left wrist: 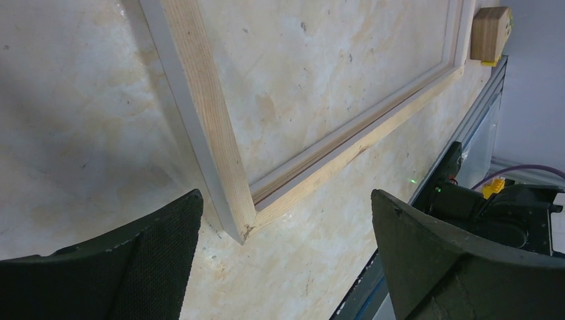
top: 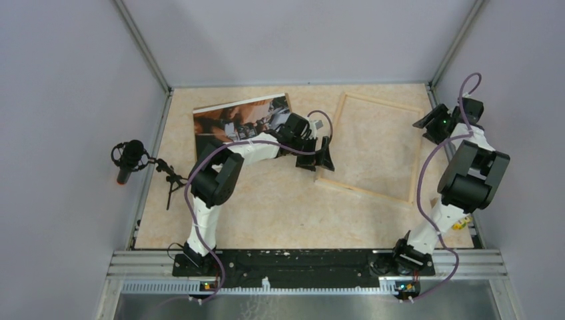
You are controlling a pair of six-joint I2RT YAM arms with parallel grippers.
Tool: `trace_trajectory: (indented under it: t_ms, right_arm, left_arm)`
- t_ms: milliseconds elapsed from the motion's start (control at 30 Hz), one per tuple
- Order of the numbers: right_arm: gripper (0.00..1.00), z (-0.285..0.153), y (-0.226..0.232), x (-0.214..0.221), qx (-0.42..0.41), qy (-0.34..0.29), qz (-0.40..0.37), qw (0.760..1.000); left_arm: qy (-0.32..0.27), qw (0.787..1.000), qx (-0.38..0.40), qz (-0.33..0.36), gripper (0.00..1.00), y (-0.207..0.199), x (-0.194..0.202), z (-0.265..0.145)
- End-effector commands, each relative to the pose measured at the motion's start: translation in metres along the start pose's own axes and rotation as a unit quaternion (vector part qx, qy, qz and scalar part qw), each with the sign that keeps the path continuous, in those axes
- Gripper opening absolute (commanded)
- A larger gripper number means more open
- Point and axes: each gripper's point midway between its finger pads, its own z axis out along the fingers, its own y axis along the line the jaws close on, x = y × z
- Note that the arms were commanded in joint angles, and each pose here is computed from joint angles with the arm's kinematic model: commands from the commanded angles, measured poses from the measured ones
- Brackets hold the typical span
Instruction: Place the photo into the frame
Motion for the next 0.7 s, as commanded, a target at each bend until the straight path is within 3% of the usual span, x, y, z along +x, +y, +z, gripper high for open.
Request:
trace_trajectory:
  t_ms: [0, 667]
  right_arm:
    - [0.54, 0.01, 0.011, -0.026, -0.038, -0.023, -0.007, 0.999]
    - [0.53, 0.047, -0.017, 0.015, -0.046, 0.034, 0.025, 0.998]
  left_arm:
    - [-0.011, 1.0, 0.021, 0.02, 0.98, -0.013, -0.012, -0.006]
    - [-0.001, 0.999, 0.035, 0.012, 0.98, -0.013, -0.009, 0.0]
